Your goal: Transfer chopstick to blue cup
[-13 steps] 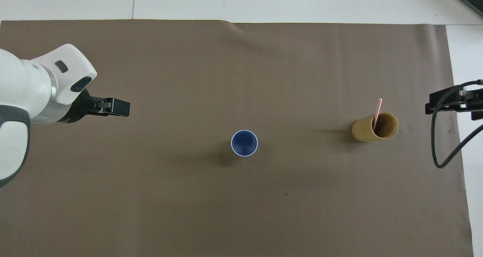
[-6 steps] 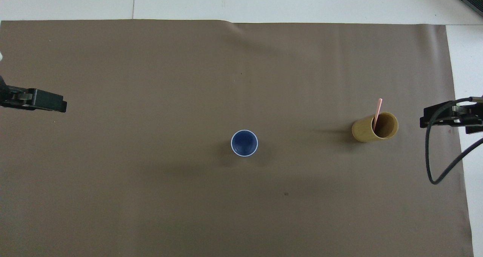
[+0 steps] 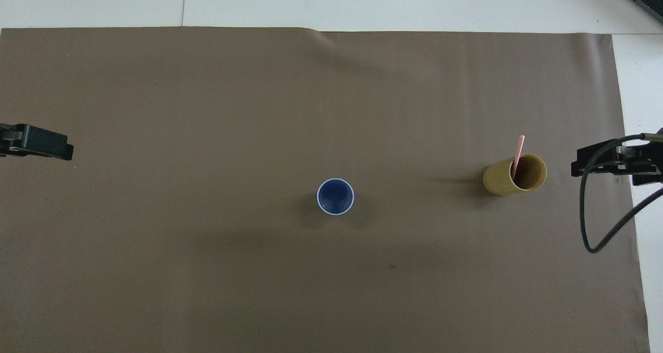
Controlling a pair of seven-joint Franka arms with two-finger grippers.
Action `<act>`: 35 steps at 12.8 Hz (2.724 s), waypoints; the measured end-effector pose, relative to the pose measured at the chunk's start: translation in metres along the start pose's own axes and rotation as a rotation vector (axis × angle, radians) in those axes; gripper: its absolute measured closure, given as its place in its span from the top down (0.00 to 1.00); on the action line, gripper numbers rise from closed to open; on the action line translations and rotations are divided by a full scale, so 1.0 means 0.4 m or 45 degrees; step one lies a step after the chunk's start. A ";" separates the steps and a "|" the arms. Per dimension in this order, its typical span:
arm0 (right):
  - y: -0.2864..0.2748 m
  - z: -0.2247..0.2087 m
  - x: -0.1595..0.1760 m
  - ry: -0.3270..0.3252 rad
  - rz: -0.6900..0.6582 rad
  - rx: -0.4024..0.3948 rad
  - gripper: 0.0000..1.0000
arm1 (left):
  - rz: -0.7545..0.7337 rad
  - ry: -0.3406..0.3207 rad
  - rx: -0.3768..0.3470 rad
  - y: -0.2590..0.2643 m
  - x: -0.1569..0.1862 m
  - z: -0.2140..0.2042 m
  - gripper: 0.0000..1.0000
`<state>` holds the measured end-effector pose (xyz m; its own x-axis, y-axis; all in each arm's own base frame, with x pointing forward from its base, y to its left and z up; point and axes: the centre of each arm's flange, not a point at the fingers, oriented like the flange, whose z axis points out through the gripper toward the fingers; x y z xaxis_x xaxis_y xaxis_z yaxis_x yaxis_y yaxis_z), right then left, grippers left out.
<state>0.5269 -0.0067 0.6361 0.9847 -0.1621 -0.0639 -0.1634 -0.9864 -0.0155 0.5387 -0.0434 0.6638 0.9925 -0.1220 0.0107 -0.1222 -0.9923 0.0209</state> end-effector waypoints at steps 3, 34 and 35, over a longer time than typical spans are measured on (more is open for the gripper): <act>0.000 0.000 0.000 0.000 0.001 0.000 1.00 | 0.004 -0.007 0.000 0.004 -0.005 -0.004 1.00; 0.047 0.485 0.121 0.524 -1.152 0.192 1.00 | 0.000 -0.007 0.000 0.001 -0.005 -0.004 1.00; 0.050 0.484 0.122 0.530 -1.149 0.195 1.00 | 0.000 -0.007 0.000 0.001 -0.005 -0.004 1.00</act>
<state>0.5600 -0.0295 0.4393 0.6819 0.6196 0.3888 0.6774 -0.7354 -0.0160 0.5367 -0.0434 0.6655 0.9925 -0.1222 0.0051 -0.1223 -0.9923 0.0212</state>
